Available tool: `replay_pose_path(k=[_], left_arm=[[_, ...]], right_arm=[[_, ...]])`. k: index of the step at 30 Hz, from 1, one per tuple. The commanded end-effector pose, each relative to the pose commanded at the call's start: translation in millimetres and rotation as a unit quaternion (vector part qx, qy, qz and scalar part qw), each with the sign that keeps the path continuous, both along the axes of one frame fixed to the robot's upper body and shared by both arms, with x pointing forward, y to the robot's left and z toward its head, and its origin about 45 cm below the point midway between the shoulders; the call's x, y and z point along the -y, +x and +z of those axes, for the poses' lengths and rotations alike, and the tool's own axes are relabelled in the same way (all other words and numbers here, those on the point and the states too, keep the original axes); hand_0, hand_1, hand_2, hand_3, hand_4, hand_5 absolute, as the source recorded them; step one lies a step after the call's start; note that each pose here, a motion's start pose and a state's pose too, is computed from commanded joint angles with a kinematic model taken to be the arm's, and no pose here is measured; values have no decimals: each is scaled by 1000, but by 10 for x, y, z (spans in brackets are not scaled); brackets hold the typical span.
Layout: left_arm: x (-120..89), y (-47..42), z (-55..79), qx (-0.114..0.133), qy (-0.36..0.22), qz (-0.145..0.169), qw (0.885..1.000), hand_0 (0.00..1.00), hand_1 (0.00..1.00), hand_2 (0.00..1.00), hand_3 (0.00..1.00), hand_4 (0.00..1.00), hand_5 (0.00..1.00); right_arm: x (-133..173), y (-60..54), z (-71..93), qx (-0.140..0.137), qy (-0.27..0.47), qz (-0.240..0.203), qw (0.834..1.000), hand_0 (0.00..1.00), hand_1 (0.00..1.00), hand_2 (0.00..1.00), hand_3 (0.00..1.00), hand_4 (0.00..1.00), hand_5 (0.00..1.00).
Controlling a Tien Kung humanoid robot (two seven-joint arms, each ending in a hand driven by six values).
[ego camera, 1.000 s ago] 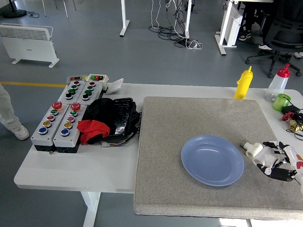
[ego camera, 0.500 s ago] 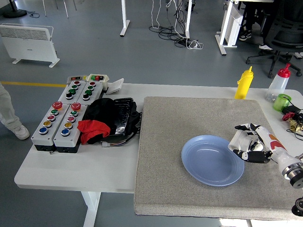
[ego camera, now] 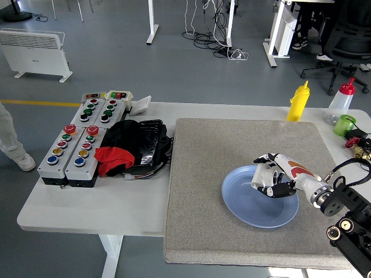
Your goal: Pick pipe place plate twice
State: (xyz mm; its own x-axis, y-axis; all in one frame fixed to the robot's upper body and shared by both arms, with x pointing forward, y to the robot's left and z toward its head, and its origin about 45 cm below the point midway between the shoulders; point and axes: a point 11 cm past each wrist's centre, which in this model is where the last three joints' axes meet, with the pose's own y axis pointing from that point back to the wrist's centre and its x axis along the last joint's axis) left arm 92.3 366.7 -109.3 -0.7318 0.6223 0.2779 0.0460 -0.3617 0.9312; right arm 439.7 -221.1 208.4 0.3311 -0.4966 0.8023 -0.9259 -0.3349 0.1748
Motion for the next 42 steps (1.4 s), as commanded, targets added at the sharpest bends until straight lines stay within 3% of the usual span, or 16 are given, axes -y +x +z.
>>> replay_pose_path(k=[1, 2, 7, 8, 13, 14, 23, 31, 32, 34, 42], left_arm=[[1, 4, 1, 0, 0, 0, 1000, 617, 620, 602, 683, 455, 998], [-1, 8, 2, 1, 0, 0, 1000, 617, 620, 601, 682, 456, 998], [-4, 23, 6, 3, 1, 1, 1000, 617, 620, 601, 682, 456, 998], [-4, 25, 6, 3, 1, 1, 1000, 617, 620, 601, 683, 454, 998], [3, 29, 6, 3, 1, 3, 1000, 617, 620, 601, 683, 454, 998], [5, 27, 5, 3, 1, 4, 1000, 617, 620, 600, 682, 454, 998], [19, 25, 2, 2, -3, 5, 1000, 617, 618, 600, 682, 455, 998], [25, 33, 3, -4, -8, -1, 1000, 616, 591, 603, 685, 456, 998], [26, 33, 3, -5, -8, -1, 1000, 609, 529, 605, 688, 458, 998], [27, 28, 3, -6, -9, -1, 1000, 609, 529, 605, 688, 458, 998], [39, -12, -5, -20, -16, -10, 1000, 593, 481, 603, 693, 463, 998]], right_arm=[[-23, 12, -25, -6, -9, 3, 1000, 630, 641, 637, 737, 674, 85], [-34, 19, -43, -10, -17, 6, 1000, 750, 717, 739, 804, 684, 107], [-34, 44, -103, -28, -50, 7, 998, 750, 717, 739, 804, 684, 107], [-30, 47, -104, -27, -52, 7, 998, 864, 820, 897, 908, 715, 148], [-2, 63, -86, -18, -51, 3, 999, 864, 820, 897, 908, 715, 148], [8, 67, -76, -15, -48, 1, 999, 932, 874, 992, 979, 772, 191], [122, 77, -43, -14, -26, -18, 999, 970, 894, 998, 998, 798, 222], [449, 162, 258, 15, -1, -61, 998, 967, 895, 998, 998, 774, 206], [489, 170, 281, 17, 0, -66, 998, 960, 886, 986, 953, 759, 218], [580, 182, 304, 16, -1, -77, 997, 960, 886, 986, 953, 759, 218], [917, 181, 181, -9, -17, -119, 993, 953, 875, 964, 935, 782, 250]])
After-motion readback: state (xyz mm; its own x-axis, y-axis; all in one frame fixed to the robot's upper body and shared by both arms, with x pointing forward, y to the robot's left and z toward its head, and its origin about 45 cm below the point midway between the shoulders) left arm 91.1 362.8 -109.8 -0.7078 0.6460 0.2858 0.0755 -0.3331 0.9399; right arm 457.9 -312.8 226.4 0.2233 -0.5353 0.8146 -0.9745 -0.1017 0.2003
